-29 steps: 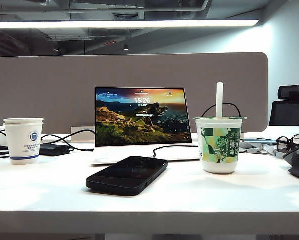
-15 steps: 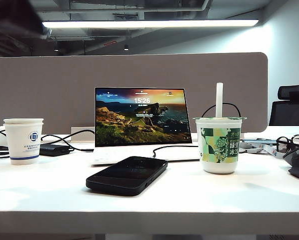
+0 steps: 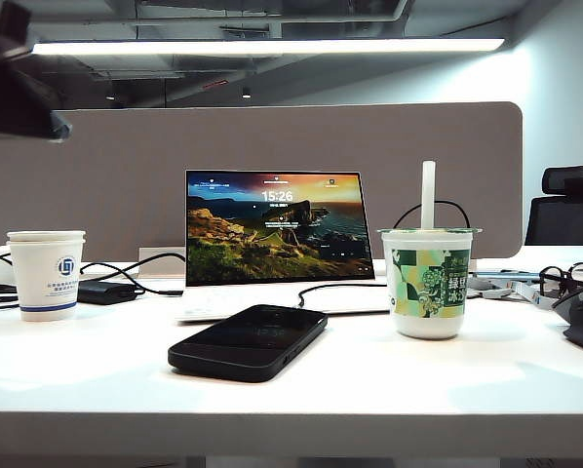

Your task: Pick up the black phone, pick up the charger plug, insert the charger plug into the phone's charging port, and finally place the connected phone back on the desk.

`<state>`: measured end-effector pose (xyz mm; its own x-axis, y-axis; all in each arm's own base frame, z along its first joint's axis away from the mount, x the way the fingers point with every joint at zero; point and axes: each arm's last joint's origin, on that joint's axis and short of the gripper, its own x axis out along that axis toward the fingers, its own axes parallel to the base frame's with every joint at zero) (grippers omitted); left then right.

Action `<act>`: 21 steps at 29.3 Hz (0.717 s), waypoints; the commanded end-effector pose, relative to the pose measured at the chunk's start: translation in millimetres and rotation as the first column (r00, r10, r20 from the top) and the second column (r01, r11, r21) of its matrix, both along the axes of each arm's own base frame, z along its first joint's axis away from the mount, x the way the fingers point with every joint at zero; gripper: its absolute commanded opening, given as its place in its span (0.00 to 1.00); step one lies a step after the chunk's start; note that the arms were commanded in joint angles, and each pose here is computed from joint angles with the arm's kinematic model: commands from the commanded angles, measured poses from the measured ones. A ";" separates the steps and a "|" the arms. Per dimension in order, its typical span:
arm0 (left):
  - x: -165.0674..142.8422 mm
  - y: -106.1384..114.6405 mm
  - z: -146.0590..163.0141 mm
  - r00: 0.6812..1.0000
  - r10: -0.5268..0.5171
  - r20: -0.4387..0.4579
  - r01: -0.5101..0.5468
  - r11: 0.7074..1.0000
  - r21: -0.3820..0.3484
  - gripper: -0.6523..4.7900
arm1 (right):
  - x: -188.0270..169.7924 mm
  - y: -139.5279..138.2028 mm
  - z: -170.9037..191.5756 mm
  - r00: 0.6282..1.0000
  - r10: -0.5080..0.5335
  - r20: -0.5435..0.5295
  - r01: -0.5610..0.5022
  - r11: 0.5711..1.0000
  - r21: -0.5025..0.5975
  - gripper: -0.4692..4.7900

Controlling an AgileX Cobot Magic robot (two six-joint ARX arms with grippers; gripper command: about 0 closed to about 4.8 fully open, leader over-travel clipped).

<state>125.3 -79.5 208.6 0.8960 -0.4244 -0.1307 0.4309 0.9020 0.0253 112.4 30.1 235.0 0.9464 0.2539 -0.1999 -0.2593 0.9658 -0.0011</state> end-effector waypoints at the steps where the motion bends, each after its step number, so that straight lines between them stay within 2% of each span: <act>1: -4.8 3.1 -1.1 1.000 0.003 0.028 -0.002 1.000 -0.026 0.11 | 0.1 0.9 2.6 1.000 0.023 0.014 -0.023 0.999 0.028 0.09; 6: -14.3 9.6 -8.3 0.998 0.004 0.061 -0.001 0.999 -0.048 0.11 | -0.1 1.3 2.6 0.999 0.038 0.013 -0.038 0.999 0.032 0.09; 12: -23.3 16.9 -13.6 0.999 0.033 0.043 -0.031 0.999 -0.034 0.11 | -0.1 1.2 2.6 0.999 0.038 0.013 -0.038 0.999 0.032 0.09; 21: -33.5 23.8 -5.2 0.992 0.037 0.119 -0.027 0.996 -0.084 0.11 | -0.1 1.3 2.6 0.999 0.038 0.013 -0.039 0.999 0.032 0.09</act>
<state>92.9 -56.5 201.7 0.9157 -0.4018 0.0021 0.4018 0.9157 0.0029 112.1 31.2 235.1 0.9350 0.2935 -0.1989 -0.2951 0.9552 0.0220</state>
